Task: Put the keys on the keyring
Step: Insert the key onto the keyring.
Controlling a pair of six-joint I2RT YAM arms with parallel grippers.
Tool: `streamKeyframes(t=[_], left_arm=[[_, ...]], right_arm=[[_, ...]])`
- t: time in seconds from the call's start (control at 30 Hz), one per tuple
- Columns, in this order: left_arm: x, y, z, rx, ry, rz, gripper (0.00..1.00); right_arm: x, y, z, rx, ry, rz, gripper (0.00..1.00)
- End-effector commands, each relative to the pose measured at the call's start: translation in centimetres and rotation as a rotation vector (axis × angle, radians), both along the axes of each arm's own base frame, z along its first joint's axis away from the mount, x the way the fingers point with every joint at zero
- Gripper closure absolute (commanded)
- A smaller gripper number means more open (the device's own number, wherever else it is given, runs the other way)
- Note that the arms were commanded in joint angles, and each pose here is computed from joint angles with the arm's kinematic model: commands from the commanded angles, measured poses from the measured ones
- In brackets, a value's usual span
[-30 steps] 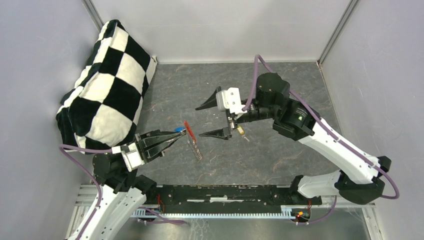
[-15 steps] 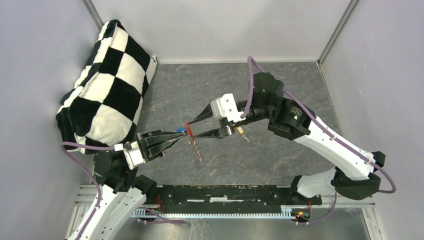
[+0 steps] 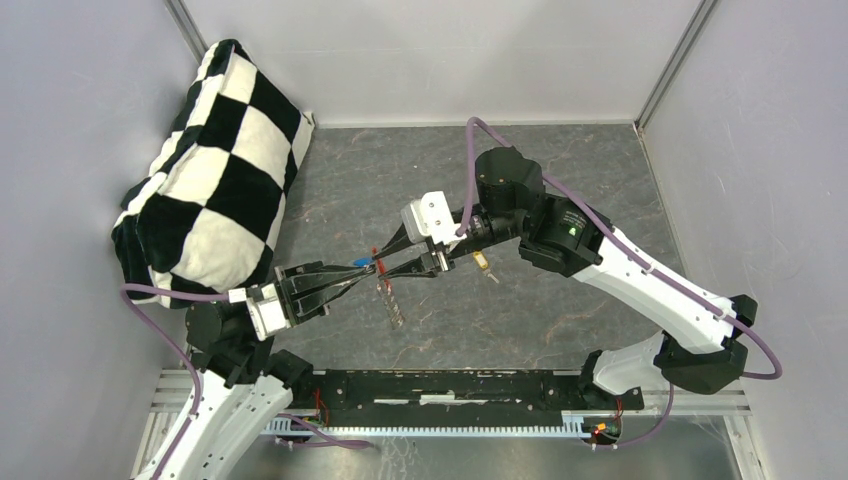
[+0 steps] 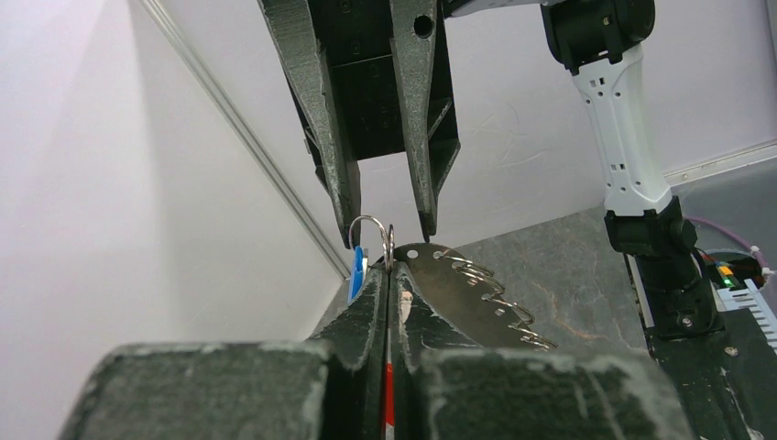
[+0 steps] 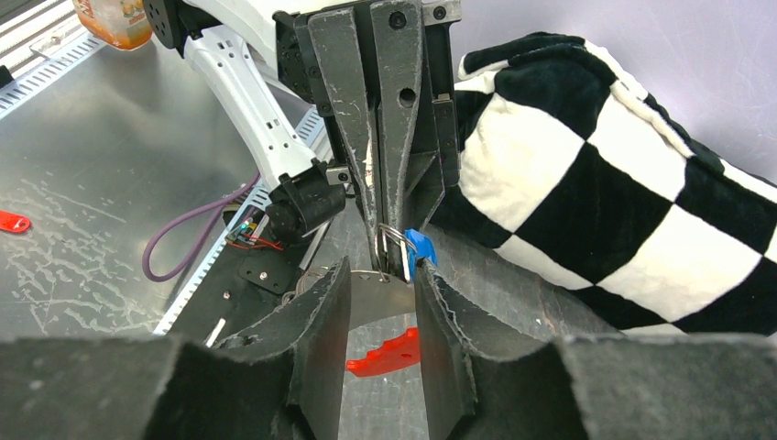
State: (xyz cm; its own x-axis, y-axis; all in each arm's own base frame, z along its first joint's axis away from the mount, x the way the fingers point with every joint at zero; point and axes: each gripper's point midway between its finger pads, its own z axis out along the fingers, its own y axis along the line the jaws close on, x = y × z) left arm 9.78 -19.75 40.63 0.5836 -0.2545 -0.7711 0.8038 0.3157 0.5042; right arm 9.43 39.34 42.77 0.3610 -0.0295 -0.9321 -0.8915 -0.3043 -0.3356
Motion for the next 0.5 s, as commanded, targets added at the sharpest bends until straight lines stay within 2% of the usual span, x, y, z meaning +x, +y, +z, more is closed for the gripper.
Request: streamKeyframes(t=[0.0,0.27,0.47], left_arm=[[-1.19,0.45,1.84,-0.025,-0.039,-0.013,0.98],[-1.12,0.40,1.76,-0.020,-0.038,-0.014,0.98],[-1.21,0.34,1.63,-0.012,-0.041,-0.019,0.98]], right_arm=[[-0.21,-0.10,1.72,0.040,-0.028,-0.001,0.63],[-0.36,0.12,1.58,0.039,-0.018,0.012,0.72],[-0.16,0.44,1.54,0.037,-0.012,0.006,0.73]])
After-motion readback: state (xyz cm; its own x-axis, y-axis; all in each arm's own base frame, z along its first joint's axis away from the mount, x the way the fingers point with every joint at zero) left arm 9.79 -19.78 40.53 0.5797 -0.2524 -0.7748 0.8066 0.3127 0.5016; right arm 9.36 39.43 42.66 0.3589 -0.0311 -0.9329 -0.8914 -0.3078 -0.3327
